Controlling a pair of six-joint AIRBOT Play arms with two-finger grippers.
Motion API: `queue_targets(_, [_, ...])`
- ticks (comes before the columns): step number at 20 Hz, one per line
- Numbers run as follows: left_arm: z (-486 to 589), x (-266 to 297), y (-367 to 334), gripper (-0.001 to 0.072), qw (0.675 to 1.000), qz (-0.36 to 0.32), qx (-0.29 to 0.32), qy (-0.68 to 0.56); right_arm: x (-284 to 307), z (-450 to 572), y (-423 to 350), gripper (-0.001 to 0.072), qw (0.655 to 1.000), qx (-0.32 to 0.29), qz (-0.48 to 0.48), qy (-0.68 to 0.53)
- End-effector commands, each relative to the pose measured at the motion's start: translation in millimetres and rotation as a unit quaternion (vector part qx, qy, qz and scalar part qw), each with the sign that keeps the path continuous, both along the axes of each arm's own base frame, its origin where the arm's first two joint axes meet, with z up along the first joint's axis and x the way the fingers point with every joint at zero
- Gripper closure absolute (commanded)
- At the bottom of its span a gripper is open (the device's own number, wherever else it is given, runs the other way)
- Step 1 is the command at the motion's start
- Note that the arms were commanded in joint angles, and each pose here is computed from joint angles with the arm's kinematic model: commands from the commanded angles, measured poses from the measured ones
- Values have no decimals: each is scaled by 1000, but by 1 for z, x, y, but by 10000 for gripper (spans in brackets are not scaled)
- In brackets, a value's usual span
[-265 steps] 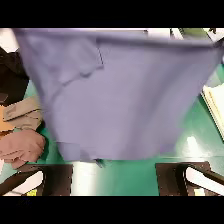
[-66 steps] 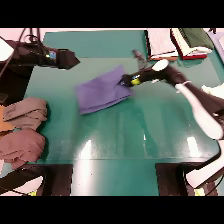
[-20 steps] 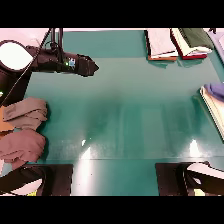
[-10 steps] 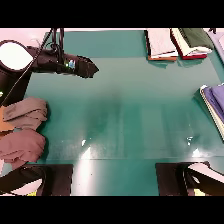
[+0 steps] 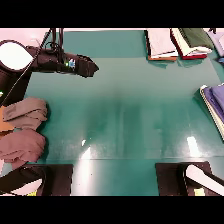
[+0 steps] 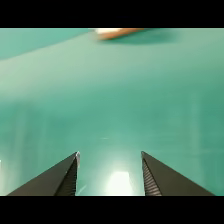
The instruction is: Fold the shirts.
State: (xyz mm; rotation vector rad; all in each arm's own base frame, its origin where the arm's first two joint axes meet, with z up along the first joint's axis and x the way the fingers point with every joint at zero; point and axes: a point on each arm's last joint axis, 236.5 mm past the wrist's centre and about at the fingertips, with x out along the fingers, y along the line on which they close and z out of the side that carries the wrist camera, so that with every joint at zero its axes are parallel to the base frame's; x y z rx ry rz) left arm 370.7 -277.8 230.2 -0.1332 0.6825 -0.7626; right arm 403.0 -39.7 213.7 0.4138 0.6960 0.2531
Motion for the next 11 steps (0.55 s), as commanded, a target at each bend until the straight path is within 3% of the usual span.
queue_targets(1, [1, 0, 0, 684, 1000, 0, -2, -1, 2, 10, 113, 261, 991, 9, 130, -20])
queue_targets(2, [1, 0, 0, 684, 1000, 0, -2, -1, -2, 11, 135, 273, 987, 10, 156, -21])
queue_targets(3, [1, 0, 0, 684, 1000, 0, -2, 0, -7, 11, 154, 388, 984, 10, 179, -22])
queue_targets(5, [1, 0, 0, 684, 1000, 0, -2, 0, -18, 11, 186, 691, 975, 11, 220, -21])
queue_targets(11, [1, 0, 0, 683, 1000, 0, -2, -1, -29, 11, 213, 693, 967, 13, 254, -20])
